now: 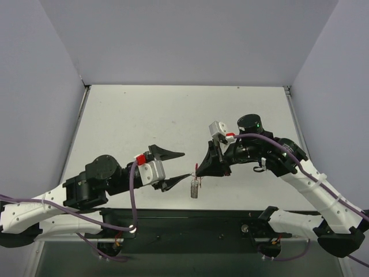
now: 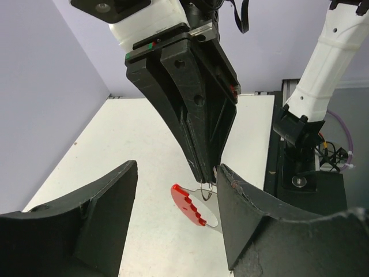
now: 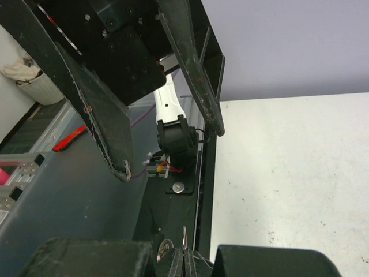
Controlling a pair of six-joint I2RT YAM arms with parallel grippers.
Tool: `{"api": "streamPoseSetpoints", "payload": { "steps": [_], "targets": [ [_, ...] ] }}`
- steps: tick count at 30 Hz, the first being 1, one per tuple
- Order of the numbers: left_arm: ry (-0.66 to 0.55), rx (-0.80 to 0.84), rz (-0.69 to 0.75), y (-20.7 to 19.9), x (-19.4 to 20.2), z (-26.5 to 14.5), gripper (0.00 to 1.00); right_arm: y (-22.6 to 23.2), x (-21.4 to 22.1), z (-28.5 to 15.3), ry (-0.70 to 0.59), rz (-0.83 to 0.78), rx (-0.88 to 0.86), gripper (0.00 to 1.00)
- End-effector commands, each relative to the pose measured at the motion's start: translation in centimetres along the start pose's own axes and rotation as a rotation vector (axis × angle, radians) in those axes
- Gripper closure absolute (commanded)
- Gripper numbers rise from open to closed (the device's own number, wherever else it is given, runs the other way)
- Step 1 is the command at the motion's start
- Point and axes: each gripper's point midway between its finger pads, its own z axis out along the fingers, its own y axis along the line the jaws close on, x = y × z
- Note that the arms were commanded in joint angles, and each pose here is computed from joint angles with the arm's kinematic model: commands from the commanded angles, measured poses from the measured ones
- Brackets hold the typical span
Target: Put the keys on the keyring
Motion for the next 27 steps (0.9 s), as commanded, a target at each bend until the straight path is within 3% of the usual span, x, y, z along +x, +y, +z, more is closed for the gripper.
{"api": "streamPoseSetpoints", "payload": {
  "steps": [1, 10, 20, 24, 27],
  "targets": [
    [0.104, 0.005, 0.005, 0.5, -0.3, -0.4, 0.34, 0.2, -1.0, -0.5, 0.005, -0.074, 0.011, 1.00],
    [0.408, 0.106, -0.049, -0.7, 1.6, 0.6, 0.32, -0.2, 0.1, -0.3, 0.101, -0.068, 0.028, 1.00],
    [0.551, 0.276, -0.200, -2.1, 5.0, 1.4, 0.32, 0.1, 0.8, -0.2, 0.144, -0.070, 0.021, 1.00],
    [0.576, 0.282, -0.218, -2.0, 6.2, 1.8, 0.42, 0.2, 1.2, -0.1, 0.165, -0.064, 0.012, 1.00],
    [0.576, 0.302, -0.232, -2.0, 6.4, 1.9, 0.43, 0.2, 1.4, 0.0, 0.178, -0.059, 0.008, 1.00]
  ]
}}
